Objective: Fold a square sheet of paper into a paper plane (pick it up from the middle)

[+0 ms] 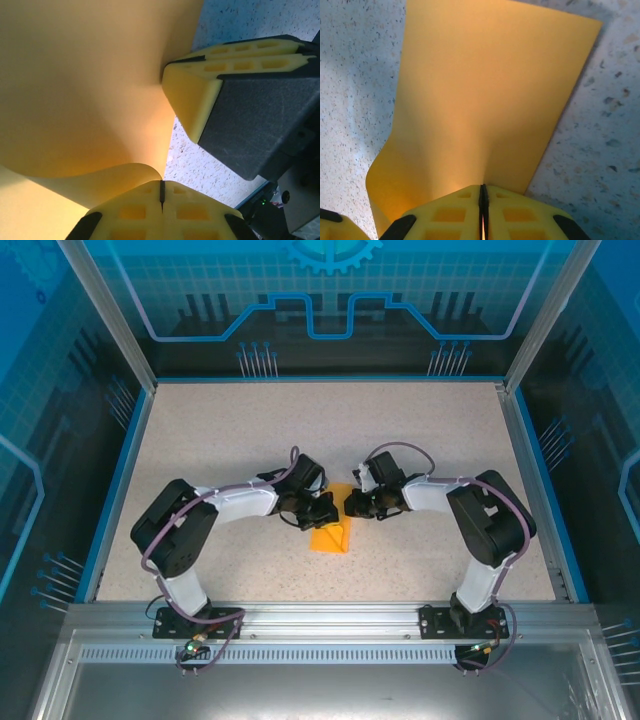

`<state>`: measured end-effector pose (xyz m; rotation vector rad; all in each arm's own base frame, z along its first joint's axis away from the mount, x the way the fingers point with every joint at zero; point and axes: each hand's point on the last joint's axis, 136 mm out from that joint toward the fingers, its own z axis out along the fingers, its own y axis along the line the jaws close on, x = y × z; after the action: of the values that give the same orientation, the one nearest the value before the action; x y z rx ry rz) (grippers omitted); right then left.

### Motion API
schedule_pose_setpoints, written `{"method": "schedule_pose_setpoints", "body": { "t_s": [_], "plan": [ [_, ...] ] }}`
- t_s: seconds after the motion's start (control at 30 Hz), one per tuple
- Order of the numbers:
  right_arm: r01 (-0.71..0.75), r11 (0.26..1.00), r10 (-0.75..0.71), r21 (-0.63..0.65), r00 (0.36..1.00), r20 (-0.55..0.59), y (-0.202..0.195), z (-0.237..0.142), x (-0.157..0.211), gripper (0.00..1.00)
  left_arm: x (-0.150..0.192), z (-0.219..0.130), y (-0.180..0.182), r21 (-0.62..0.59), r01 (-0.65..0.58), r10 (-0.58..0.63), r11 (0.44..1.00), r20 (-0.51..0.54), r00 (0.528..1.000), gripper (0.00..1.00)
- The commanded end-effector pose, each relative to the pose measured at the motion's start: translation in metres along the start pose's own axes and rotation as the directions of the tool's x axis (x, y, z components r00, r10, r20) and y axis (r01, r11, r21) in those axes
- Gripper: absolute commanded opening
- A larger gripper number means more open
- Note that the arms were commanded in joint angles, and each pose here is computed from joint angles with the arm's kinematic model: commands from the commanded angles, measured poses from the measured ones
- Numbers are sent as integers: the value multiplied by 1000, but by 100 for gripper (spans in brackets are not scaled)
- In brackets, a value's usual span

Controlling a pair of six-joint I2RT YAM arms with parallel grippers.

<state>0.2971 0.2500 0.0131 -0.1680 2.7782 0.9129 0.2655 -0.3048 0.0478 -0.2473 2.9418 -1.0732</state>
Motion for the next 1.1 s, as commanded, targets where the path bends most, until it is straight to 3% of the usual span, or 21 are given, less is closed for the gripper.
{"method": "schedule_pose_setpoints", "body": {
  "t_s": [0.0,1.07],
  "plan": [
    [2,1000,-2,-1,999,-33,-4,2,3,11,1,4,-7,9,-25,25,1000,-31,999,1],
    [-8,995,10,-99,1000,11,12,-15,-7,11,-6,33,4,-60,-51,45,997,-83,996,0]
  ]
}}
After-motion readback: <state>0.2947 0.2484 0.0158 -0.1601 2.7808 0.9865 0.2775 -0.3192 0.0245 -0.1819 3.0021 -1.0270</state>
